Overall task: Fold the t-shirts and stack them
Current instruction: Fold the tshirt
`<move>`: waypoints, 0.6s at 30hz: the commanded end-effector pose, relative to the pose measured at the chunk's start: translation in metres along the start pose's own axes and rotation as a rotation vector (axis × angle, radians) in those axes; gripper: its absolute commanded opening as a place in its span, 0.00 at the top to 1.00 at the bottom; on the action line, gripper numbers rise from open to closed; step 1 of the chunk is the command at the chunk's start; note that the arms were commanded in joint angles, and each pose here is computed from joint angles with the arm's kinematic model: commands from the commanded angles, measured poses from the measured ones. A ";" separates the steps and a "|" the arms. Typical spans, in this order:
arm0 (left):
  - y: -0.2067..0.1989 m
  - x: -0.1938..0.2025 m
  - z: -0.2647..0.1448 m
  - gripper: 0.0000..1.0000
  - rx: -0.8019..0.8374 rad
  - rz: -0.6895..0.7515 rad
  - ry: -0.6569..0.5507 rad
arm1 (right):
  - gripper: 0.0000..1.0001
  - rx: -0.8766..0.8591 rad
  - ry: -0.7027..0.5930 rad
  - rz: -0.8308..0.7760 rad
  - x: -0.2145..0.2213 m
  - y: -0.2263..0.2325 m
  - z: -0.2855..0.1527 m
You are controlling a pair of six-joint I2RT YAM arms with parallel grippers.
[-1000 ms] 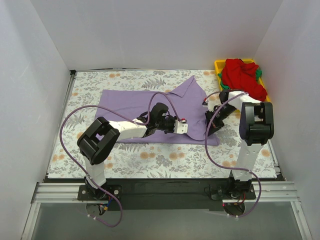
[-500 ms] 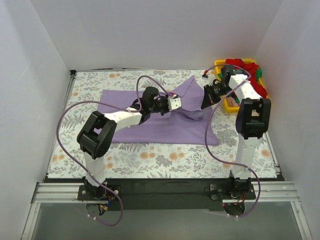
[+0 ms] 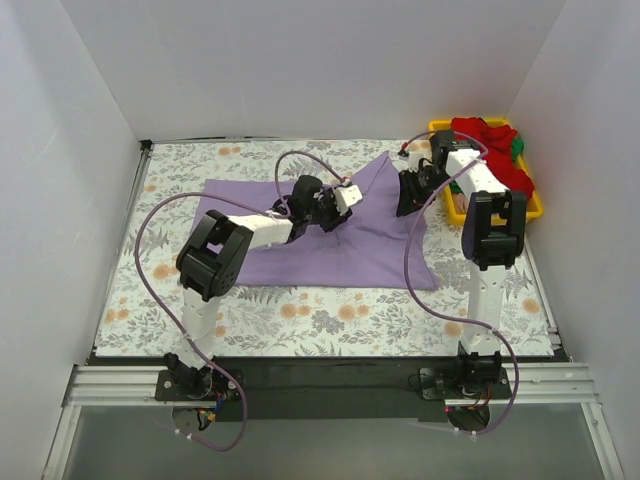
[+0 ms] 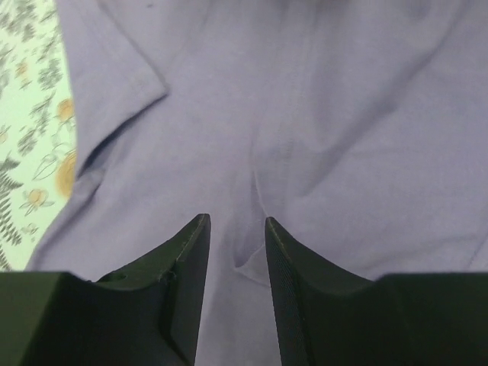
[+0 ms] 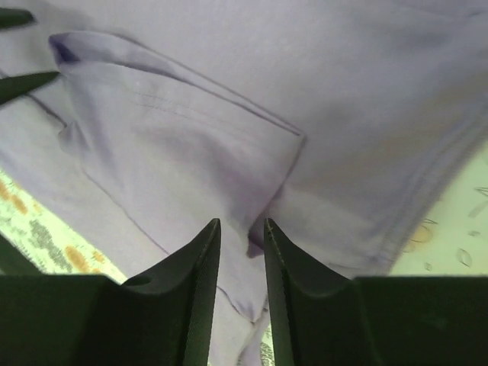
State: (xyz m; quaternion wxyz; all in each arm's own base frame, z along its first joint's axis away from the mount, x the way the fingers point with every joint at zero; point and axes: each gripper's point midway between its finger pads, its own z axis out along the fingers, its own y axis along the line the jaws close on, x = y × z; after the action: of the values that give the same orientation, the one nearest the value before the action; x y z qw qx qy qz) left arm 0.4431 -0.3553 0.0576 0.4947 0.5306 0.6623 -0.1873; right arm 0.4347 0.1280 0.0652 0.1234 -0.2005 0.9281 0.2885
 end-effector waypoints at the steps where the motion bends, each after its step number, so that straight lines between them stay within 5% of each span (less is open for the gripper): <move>1: 0.052 -0.023 -0.021 0.66 -0.157 -0.146 -0.005 | 0.64 0.130 -0.153 -0.051 -0.039 0.006 -0.045; 8: 0.073 -0.015 -0.083 0.63 -0.187 -0.397 0.113 | 0.66 0.123 -0.112 -0.155 -0.006 0.040 -0.063; 15: 0.062 0.070 -0.192 0.67 -0.126 -0.639 0.472 | 0.66 0.146 0.083 -0.204 0.075 0.061 -0.038; 18: 0.068 0.097 -0.242 0.64 -0.152 -0.729 0.503 | 0.65 0.203 0.151 -0.232 0.094 0.055 -0.030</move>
State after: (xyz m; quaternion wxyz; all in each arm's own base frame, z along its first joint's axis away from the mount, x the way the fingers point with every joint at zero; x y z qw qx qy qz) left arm 0.4496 -0.1380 0.0893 0.3272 0.2793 0.8900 -0.1509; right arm 0.3325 0.1342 0.0946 0.1207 -0.2913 0.9267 0.2045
